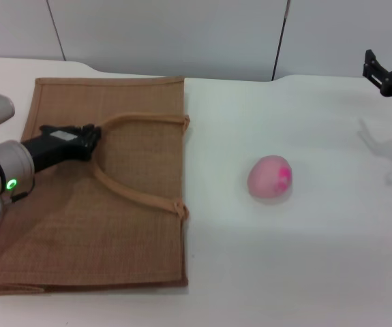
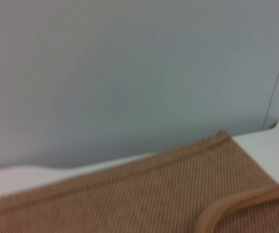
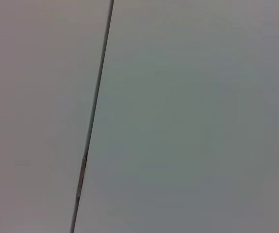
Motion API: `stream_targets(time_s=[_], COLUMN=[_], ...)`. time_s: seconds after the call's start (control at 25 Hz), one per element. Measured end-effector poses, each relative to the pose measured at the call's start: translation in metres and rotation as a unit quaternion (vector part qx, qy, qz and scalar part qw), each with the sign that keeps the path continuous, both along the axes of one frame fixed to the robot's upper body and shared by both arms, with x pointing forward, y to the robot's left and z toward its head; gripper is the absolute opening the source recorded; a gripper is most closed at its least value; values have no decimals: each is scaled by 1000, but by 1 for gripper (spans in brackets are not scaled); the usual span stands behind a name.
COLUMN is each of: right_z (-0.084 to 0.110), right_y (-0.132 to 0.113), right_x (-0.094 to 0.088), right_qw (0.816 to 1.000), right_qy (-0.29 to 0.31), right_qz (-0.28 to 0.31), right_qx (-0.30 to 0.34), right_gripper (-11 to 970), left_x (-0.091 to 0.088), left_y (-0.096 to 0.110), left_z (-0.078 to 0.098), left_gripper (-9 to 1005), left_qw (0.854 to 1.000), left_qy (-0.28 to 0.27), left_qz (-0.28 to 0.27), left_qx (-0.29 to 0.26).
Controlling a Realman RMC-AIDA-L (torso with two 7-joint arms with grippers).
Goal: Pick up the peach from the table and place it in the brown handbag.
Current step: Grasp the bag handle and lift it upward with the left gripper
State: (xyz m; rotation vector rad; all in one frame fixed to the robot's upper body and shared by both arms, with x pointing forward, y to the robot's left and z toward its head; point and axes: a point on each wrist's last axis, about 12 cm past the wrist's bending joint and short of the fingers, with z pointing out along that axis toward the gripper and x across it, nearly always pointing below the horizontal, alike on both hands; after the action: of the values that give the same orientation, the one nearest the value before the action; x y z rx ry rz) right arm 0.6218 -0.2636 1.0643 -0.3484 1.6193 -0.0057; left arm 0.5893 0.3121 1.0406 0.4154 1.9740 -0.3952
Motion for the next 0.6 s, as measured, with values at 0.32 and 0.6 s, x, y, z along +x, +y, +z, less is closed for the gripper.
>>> stream_targets(time_s=[0.32, 0.6], right_z=[-1, 2], right_y=[3, 29], right_x=[1, 6], right_qw=[1000, 997], right_qy=[10, 39], right_qz=[7, 50], right_qx=[-8, -37], right_gripper=[897, 896], left_x=[14, 15], left_y=[1, 17], left_z=[35, 76], left_gripper=[97, 96], left_qw=[997, 994], left_qy=[-50, -61], left_qz=[-53, -90], left_qx=[4, 30])
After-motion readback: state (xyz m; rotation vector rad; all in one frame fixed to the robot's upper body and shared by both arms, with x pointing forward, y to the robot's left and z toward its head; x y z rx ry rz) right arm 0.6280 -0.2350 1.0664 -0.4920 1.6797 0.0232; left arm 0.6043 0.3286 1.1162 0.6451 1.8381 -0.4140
